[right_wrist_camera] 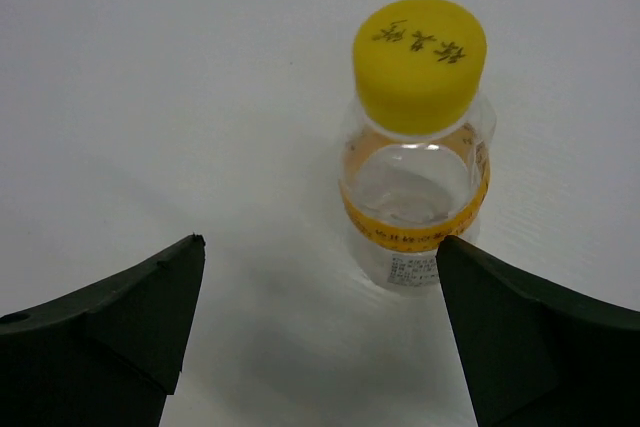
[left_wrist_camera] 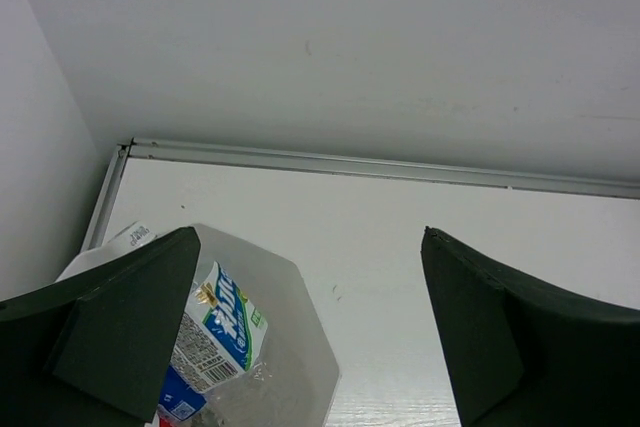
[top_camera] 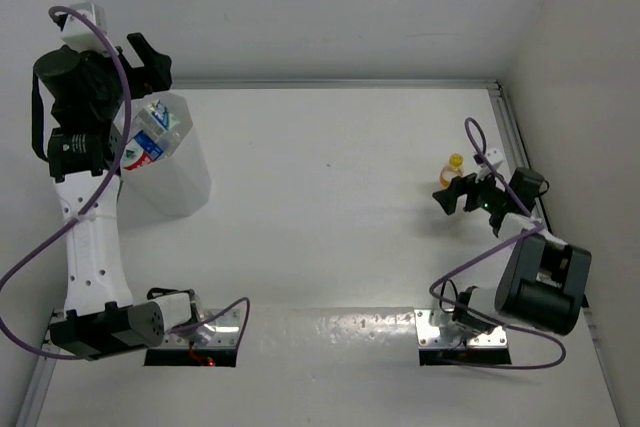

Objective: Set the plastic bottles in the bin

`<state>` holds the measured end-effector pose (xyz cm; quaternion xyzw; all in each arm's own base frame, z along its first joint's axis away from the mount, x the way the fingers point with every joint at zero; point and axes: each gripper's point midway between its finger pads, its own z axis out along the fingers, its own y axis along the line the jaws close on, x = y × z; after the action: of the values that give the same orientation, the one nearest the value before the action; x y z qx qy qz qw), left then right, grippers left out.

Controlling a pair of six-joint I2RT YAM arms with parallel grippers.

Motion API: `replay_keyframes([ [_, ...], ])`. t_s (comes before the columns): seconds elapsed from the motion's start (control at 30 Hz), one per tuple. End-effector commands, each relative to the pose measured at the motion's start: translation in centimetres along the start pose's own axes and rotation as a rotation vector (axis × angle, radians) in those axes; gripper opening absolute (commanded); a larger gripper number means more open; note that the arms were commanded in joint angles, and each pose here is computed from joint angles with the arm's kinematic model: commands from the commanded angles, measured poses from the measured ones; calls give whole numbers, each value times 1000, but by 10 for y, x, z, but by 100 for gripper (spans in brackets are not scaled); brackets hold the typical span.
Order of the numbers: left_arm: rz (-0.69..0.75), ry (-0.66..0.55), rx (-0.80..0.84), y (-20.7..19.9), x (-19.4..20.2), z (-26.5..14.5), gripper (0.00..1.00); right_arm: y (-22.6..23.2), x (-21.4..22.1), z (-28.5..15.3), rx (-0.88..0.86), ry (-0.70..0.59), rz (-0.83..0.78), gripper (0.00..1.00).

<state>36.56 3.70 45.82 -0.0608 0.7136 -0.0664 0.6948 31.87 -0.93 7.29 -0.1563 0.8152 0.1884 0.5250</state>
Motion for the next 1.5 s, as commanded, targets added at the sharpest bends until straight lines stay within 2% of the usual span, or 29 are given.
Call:
replay_keyframes([
  [0.0, 0, -38, 12, 0, -9, 2, 100, -23, -23, 12, 20, -78, -112, 95],
  [0.13, -4, -20, 9, 2, -2, 6, 100, -41, -24, 23, 53, -92, -133, 87],
  [0.27, -7, -11, 7, 4, 2, 11, 100, -49, -28, 31, 51, -93, -155, 87],
  [0.4, -7, -9, 18, 3, 5, 12, 100, -51, -35, 42, 4, -114, -172, 94],
  [0.5, -9, 1, 16, 4, 9, 13, 100, -46, -35, 51, -49, -103, -179, 91],
  [0.6, -10, 1, 16, 6, 9, 13, 100, -39, -34, 62, -92, -96, -189, 74],
  [0.63, -10, 1, 16, 6, 9, 12, 100, -39, -34, 64, -99, -94, -195, 64],
  [0.7, -10, 5, 38, 2, 10, 12, 100, -29, -31, 71, -132, -79, -190, 54],
  [0.73, -7, -1, 54, -1, 8, 12, 98, -27, -33, 73, -144, -74, -206, 45],
  [0.8, 11, -15, 118, -11, 4, 8, 96, -20, -38, 74, -181, -71, -216, 34],
  [0.87, 39, -34, 229, -30, 3, 2, 93, -6, -55, 73, -230, -82, -224, 21],
  [0.93, 79, -52, 331, -47, 1, -7, 87, 10, -86, 65, -268, -110, -233, 16],
  [0.97, 102, -40, 459, -68, 3, -19, 86, 20, -119, 60, -297, -146, -238, 12],
  [1.03, 122, -13, 590, -88, 14, -28, 86, 43, -146, 52, -351, -158, -166, 7],
  [1.07, 143, 22, 677, -105, 27, -39, 86, 61, -182, 44, -391, -200, -147, 2],
  [1.1, 165, 33, 720, -114, 34, -47, 88, 73, -196, 41, -420, -199, -16, 1],
  [1.13, 178, 44, 753, -122, 41, -52, 91, 94, -223, 33, -456, -250, -36, 0],
  [1.17, 194, 62, 775, -127, 50, -57, 91, 117, -244, 26, -514, -237, 125, 0],
  [1.23, 182, 110, 816, -143, 71, -65, 95, 150, -284, 15, -583, -316, 108, 0],
  [1.27, 178, 121, 828, -149, 76, -70, 100, 168, -293, 11, -624, -308, 168, 0],
  [1.37, 169, 158, 946, -179, 94, -87, 100, 236, -317, 4, -754, -312, 207, 0],
  [1.47, 158, 175, 986, -190, 98, -91, 100, 264, -331, 2, -817, -311, 218, 0],
])
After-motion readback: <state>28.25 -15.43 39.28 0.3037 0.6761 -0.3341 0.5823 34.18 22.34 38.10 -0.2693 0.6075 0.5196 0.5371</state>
